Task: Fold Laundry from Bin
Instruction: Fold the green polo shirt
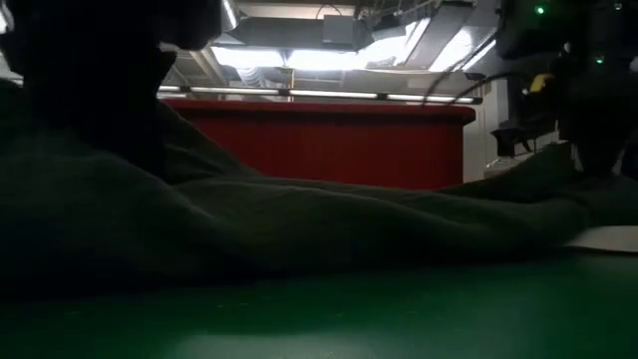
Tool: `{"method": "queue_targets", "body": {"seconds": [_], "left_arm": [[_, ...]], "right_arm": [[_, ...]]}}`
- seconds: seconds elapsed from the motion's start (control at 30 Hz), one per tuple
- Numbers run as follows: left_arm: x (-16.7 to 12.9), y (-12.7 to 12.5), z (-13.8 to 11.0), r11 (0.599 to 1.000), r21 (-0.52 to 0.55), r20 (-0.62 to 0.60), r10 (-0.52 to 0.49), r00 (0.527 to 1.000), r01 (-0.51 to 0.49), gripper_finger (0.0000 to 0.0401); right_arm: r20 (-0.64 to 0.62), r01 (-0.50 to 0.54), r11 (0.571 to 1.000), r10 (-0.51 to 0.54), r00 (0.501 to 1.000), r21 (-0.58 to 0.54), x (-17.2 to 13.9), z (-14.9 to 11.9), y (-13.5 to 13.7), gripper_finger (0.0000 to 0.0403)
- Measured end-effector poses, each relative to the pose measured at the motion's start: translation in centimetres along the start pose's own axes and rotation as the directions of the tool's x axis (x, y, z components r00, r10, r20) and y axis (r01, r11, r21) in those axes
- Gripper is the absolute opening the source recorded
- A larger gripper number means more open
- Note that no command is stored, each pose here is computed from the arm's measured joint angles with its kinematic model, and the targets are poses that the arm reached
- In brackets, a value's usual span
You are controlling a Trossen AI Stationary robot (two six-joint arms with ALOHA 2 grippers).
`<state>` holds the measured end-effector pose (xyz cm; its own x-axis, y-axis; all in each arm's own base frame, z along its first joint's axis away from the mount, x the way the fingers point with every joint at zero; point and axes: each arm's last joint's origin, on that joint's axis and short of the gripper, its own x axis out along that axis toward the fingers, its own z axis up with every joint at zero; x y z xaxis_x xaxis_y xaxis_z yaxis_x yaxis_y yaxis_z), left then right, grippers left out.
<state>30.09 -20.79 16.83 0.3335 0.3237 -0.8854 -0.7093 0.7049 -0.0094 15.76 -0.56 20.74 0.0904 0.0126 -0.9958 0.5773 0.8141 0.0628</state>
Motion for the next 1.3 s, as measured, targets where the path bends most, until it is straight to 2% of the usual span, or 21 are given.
{"method": "queue_targets", "body": {"seconds": [0.13,0.23,0.4,0.53,0.8,1.0,1.13,1.3], "left_arm": [[0.3,0.3,-0.4,1.000,0.012,-0.043,0.012,0.999,-0.012,0.0080],[0.3,0.5,-0.5,0.999,0.024,-0.070,0.024,0.997,-0.022,0.0080],[0.1,1.1,-0.9,0.995,0.064,-0.118,0.078,0.990,-0.071,0.0080],[-0.1,1.4,-1.4,0.990,0.096,-0.131,0.112,0.985,-0.100,0.0080],[-0.2,1.3,-1.6,0.991,0.100,-0.122,0.106,0.987,-0.094,0.0080],[-0.4,1.1,-1.5,0.992,0.095,-0.121,0.097,0.988,-0.086,0.0080],[-0.4,1.1,-1.5,0.992,0.095,-0.121,0.095,0.988,-0.084,0.0080],[-0.4,1.0,-1.4,0.993,0.089,-0.119,0.085,0.989,-0.074,0.0080]], "right_arm": [[-0.058,0.151,0.988,-0.149,0.987,0.041,-0.1,-0.9,-0.9,0.0005],[-0.098,0.201,0.978,-0.195,0.976,0.060,-0.2,-1.4,-1.3,0.0010],[-0.137,0.139,0.988,-0.129,0.982,0.067,-0.2,-1.4,-1.1,0.0007],[-0.137,0.140,0.988,-0.130,0.982,0.067,-0.2,-1.4,-1.1,0.0006],[-0.063,0.106,0.992,-0.101,0.993,0.066,-0.1,-0.8,-0.7,0.0025],[-0.064,0.089,0.994,-0.085,0.994,0.067,-0.1,-0.7,-0.6,0.0029],[-0.071,0.080,0.995,-0.075,0.995,0.067,-0.1,-0.8,-0.6,0.0053],[-0.072,0.080,0.995,-0.075,0.995,0.066,-0.1,-0.8,-0.6,0.0108]]}}
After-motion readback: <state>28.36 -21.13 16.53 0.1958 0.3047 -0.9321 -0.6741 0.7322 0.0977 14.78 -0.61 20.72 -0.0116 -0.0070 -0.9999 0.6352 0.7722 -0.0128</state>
